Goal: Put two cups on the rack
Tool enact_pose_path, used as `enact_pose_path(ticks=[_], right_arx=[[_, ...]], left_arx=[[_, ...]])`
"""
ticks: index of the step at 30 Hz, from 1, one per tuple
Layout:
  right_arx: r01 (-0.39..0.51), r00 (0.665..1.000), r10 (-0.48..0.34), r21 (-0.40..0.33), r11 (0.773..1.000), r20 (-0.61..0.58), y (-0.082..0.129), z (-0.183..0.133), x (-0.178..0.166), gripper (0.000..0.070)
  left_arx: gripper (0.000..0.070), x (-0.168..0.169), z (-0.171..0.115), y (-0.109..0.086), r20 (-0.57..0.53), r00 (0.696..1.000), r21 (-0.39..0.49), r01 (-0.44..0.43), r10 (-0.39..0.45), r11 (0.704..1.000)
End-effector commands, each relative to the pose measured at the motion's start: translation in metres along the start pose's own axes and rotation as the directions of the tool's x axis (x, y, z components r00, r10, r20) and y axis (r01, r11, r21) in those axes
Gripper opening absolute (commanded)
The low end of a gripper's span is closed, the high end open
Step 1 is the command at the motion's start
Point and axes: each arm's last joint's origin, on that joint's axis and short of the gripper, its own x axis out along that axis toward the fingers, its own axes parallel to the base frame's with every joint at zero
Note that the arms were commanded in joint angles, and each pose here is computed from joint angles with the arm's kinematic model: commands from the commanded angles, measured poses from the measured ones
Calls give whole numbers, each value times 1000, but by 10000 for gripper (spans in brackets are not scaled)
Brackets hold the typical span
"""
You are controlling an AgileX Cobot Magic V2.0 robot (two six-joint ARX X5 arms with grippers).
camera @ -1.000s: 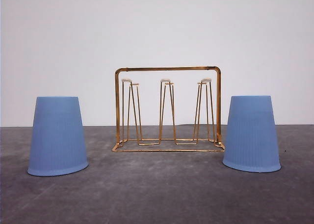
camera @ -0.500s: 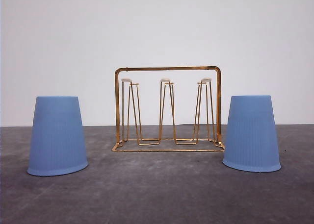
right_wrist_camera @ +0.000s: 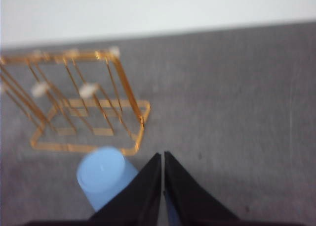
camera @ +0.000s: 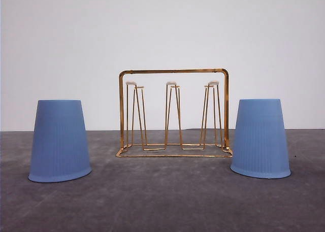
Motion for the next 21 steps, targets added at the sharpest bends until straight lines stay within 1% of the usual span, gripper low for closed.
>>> enact_pose_path(ticks=[1,4,9,10,11,12,13,14,15,16,17,18,19,20,21], right_arx=[[-5,996,-1,-56,998,-94,0,5,12,5],[-9,979,-5,-71,997,-205,-1,9,32,5],[-16,954,-8,-78,997,-300,-5,6,56,6],[-15,950,-9,-76,997,-313,-5,5,59,6],[-15,946,-10,-74,997,-325,-6,4,61,7],[-18,942,-7,-72,997,-335,-6,3,62,13],[-28,939,1,-72,997,-343,-6,2,63,50],[-39,937,11,-73,997,-349,-6,1,63,111],[-45,936,17,-72,996,-352,-6,1,63,223],[-47,936,20,-71,996,-352,-6,1,63,331],[-48,936,20,-70,996,-351,-6,1,63,438],[-48,936,20,-70,996,-352,-6,1,63,565],[-48,936,20,-70,996,-352,-6,1,63,621],[-48,936,21,-70,996,-352,-6,1,63,641],[-48,936,21,-70,996,-351,-6,1,63,641]], left_arx=[[14,13,4,-1,-80,997,49,16,-12,999],[15,36,4,-2,-185,982,69,34,-21,997],[31,64,-5,-2,-308,951,76,43,-18,996],[44,68,-6,-2,-322,946,82,47,-18,996],[79,70,-8,-3,-335,942,87,51,-19,995],[164,73,-9,-3,-344,939,88,54,-21,995],[258,74,-10,-4,-351,936,89,58,-23,994],[357,75,-10,-5,-356,934,90,62,-26,994],[449,76,-10,-5,-358,933,92,66,-29,994],[509,76,-11,-6,-358,933,93,70,-32,993],[548,77,-11,-7,-357,933,94,74,-36,993],[551,77,-11,-8,-357,933,96,80,-40,992],[552,77,-11,-9,-357,933,98,85,-45,992],[551,77,-11,-11,-358,932,99,92,-51,991],[551,77,-12,-13,-360,931,100,102,-60,990]])
